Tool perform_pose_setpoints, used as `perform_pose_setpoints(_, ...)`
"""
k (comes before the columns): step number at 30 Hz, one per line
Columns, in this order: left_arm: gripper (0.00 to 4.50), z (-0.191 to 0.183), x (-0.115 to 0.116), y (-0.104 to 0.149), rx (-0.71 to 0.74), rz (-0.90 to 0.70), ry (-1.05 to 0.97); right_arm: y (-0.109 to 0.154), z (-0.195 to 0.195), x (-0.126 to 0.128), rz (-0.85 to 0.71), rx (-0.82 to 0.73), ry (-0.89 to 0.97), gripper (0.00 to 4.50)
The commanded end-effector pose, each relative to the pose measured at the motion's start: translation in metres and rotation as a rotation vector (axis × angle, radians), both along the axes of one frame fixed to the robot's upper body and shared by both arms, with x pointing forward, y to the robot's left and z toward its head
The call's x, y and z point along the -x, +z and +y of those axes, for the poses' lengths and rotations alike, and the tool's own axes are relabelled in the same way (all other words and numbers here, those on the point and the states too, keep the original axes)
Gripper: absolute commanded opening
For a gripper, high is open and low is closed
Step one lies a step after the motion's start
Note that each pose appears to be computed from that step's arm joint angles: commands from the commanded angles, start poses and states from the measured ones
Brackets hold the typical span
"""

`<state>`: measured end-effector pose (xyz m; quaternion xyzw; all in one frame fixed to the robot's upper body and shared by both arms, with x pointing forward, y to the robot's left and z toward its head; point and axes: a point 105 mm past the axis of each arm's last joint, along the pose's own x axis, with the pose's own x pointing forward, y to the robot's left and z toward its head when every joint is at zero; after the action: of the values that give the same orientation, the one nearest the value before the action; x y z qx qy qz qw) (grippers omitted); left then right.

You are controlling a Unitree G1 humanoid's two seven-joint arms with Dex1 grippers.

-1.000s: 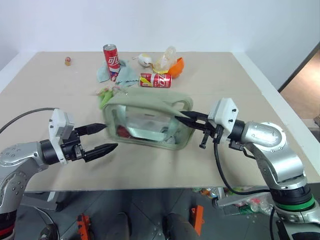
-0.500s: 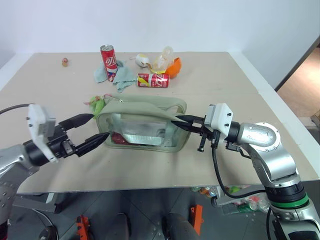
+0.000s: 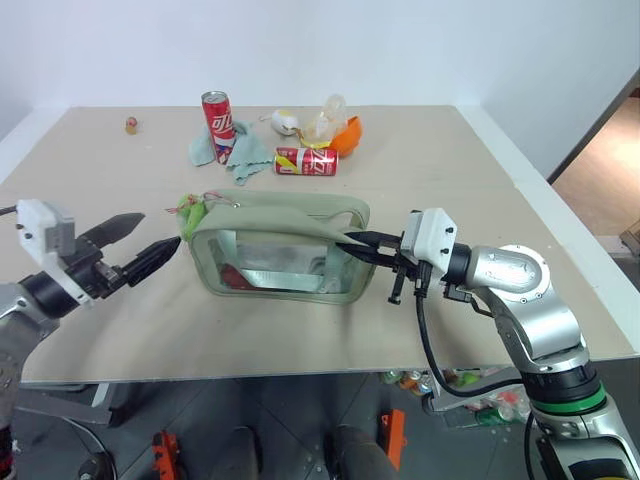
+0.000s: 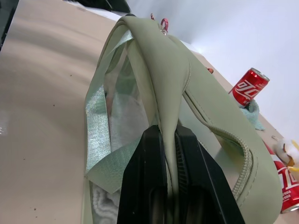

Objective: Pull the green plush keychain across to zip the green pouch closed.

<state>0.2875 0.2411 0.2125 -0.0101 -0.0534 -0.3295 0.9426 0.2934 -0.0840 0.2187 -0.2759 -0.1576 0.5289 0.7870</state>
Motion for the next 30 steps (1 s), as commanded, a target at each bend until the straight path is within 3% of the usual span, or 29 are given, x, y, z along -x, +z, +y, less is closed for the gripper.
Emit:
perform_pose_setpoints(1,4.5,0.001,-0.011,0.007,0.063,0.001,-0.048,0.013,0.003,0.005,-0.065,-0.017,0.015,0.02)
perform_pose_setpoints(7,4.5,0.004,-0.024,0.007,0.207,0.061,-0.08,0.013,0.001,0.007,-0.074,-0.015,0.0,0.02)
perform_pose_setpoints(15,4.5,-0.004,-0.036,-0.01,0.268,0.164,-0.115,0.012,-0.002,0.009,-0.077,-0.006,-0.026,0.02)
perform_pose_setpoints(30,4.5,-0.018,-0.047,-0.008,0.426,0.177,-0.193,0.011,-0.001,0.008,-0.075,0.003,-0.033,0.02)
